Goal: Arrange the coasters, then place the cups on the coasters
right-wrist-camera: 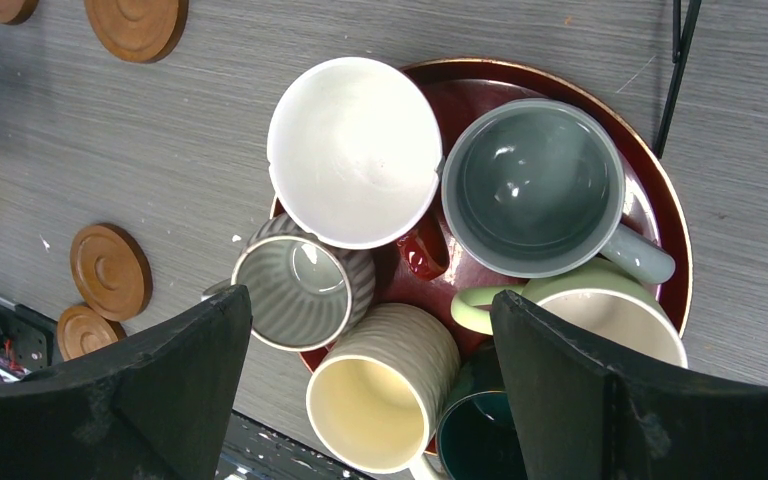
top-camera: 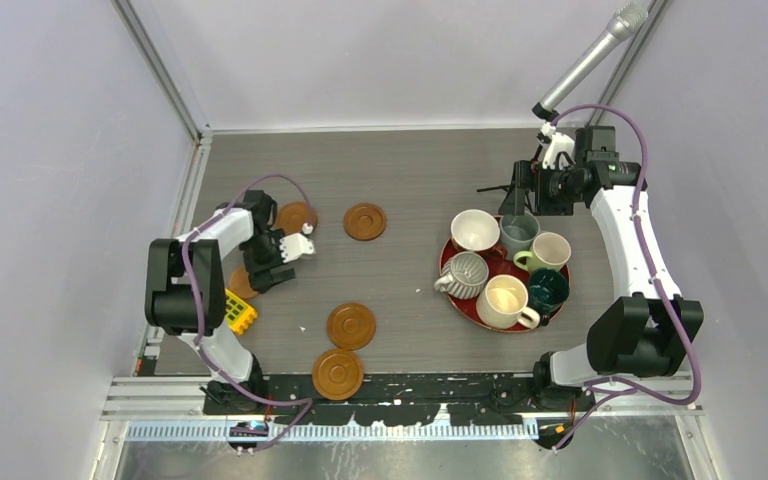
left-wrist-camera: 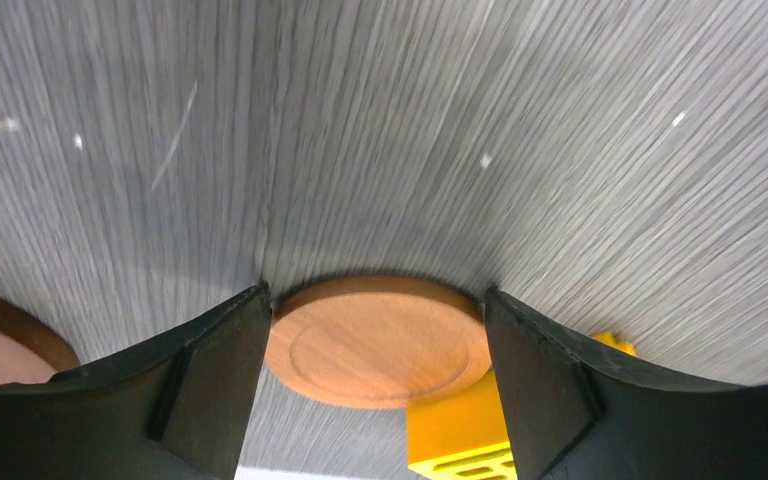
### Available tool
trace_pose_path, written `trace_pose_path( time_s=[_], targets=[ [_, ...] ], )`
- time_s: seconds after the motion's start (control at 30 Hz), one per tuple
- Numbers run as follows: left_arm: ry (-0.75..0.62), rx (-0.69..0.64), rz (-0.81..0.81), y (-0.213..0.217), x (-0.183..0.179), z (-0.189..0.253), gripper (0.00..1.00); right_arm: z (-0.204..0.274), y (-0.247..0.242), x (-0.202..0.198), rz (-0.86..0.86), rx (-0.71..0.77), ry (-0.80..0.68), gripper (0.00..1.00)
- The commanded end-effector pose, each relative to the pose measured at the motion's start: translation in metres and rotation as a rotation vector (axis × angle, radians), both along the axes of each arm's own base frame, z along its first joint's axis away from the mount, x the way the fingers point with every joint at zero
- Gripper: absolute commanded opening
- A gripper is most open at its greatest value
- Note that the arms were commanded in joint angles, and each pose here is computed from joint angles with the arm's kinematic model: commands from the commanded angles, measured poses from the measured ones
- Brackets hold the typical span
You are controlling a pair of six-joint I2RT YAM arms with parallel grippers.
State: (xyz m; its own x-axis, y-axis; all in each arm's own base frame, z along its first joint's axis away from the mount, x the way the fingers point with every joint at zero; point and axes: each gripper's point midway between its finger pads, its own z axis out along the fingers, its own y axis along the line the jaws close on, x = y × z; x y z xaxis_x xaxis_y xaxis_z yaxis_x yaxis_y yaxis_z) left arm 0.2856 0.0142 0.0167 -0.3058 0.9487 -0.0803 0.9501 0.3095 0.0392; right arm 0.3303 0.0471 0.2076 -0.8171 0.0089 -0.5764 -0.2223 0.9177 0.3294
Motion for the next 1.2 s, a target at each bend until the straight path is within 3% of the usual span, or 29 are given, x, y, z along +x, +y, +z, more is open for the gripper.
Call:
trace_pose_path(
  time_s=[0.0, 0.3, 0.6, 0.73, 1.0, 1.17],
  targets=[
    [0.045, 0.048, -0.019, 0.031, -0.012, 0.0, 0.8, 0.016, 0.001, 0.005, 0.002, 0.004, -0.064, 0.93],
    [0.06, 0.048, 0.0, 0.069, -0.015, -0.001, 0.8, 0.018, 0.001, 0.006, 0.002, 0.003, -0.07, 0.93],
    [0.086, 0.024, 0.011, 0.067, -0.026, -0.003, 0.8, 0.019, 0.002, 0.008, 0.001, 0.007, -0.069, 0.93],
    [0.066, 0.015, 0.019, 0.066, -0.025, 0.004, 0.86, 0.02, 0.002, 0.01, 0.0, 0.008, -0.072, 0.93],
    [-0.035, -0.106, 0.07, 0.029, 0.005, 0.066, 0.92, 0.021, 0.004, 0.012, -0.001, 0.022, -0.07, 0.93],
    [-0.082, -0.195, -0.007, -0.036, 0.009, 0.095, 0.94, 0.02, 0.004, 0.014, -0.007, 0.026, -0.068, 0.93]
  ],
)
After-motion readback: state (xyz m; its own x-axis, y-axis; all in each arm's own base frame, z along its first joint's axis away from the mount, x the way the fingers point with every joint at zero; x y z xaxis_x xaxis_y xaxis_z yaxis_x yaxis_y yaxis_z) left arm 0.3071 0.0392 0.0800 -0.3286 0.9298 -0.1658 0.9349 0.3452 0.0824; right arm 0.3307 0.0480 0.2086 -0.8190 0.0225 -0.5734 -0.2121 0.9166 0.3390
